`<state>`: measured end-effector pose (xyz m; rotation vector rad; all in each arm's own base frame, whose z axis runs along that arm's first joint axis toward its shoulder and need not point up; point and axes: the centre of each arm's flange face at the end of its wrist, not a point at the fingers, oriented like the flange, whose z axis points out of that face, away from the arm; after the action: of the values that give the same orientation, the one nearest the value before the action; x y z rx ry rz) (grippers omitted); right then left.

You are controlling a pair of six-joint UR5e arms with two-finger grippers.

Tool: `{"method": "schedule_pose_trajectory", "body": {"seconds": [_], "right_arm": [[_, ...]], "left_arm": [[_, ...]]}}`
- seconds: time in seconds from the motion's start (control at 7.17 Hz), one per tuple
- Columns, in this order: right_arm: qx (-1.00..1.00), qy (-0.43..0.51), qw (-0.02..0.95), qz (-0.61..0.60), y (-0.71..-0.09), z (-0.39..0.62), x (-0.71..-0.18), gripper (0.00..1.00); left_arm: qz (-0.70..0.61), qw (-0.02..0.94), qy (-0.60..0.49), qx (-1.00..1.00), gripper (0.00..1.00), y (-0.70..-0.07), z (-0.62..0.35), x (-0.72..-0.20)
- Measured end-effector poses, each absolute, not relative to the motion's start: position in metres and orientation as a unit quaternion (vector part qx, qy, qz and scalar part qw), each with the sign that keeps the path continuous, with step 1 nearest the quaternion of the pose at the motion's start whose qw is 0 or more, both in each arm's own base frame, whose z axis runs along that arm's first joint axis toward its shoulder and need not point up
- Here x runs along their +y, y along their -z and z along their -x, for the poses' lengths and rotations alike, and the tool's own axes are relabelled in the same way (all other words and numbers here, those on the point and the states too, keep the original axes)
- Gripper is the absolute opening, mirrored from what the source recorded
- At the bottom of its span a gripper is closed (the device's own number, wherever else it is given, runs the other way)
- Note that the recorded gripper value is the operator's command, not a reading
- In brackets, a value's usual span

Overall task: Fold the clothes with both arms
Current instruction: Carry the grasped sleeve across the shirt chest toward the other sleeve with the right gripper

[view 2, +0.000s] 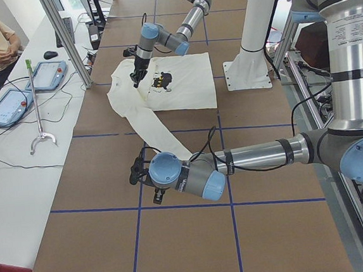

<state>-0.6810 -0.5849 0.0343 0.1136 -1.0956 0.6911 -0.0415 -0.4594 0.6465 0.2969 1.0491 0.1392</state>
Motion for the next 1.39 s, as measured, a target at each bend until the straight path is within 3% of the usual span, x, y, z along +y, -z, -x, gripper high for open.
{"method": "schedule_pose_trajectory", "body": {"seconds": [0.14,0.28,0.42,0.98,1.39], "right_arm": [[-0.507,-0.324,0.797,-0.057,-0.028,0.691,-0.580,0.16],[-0.504,-0.329,0.797,-0.060,-0.025,0.697,-0.579,0.60],[-0.500,-0.333,0.797,-0.063,-0.024,0.701,-0.579,0.95],[-0.513,-0.349,0.782,-0.055,-0.006,0.713,-0.557,0.99],[-0.539,-0.315,0.781,-0.029,-0.074,0.639,-0.532,0.99]], "left_arm": [[-0.139,0.853,-0.062,0.500,1.00,-0.645,0.041,-0.460],[-0.139,0.853,-0.060,0.500,1.00,-0.643,0.041,-0.460],[-0.143,0.851,-0.064,0.501,1.00,-0.641,0.040,-0.461],[-0.121,0.841,-0.024,0.527,0.99,-0.617,-0.009,-0.465],[-0.060,0.854,0.042,0.515,0.86,-0.601,-0.144,-0.454]]}}
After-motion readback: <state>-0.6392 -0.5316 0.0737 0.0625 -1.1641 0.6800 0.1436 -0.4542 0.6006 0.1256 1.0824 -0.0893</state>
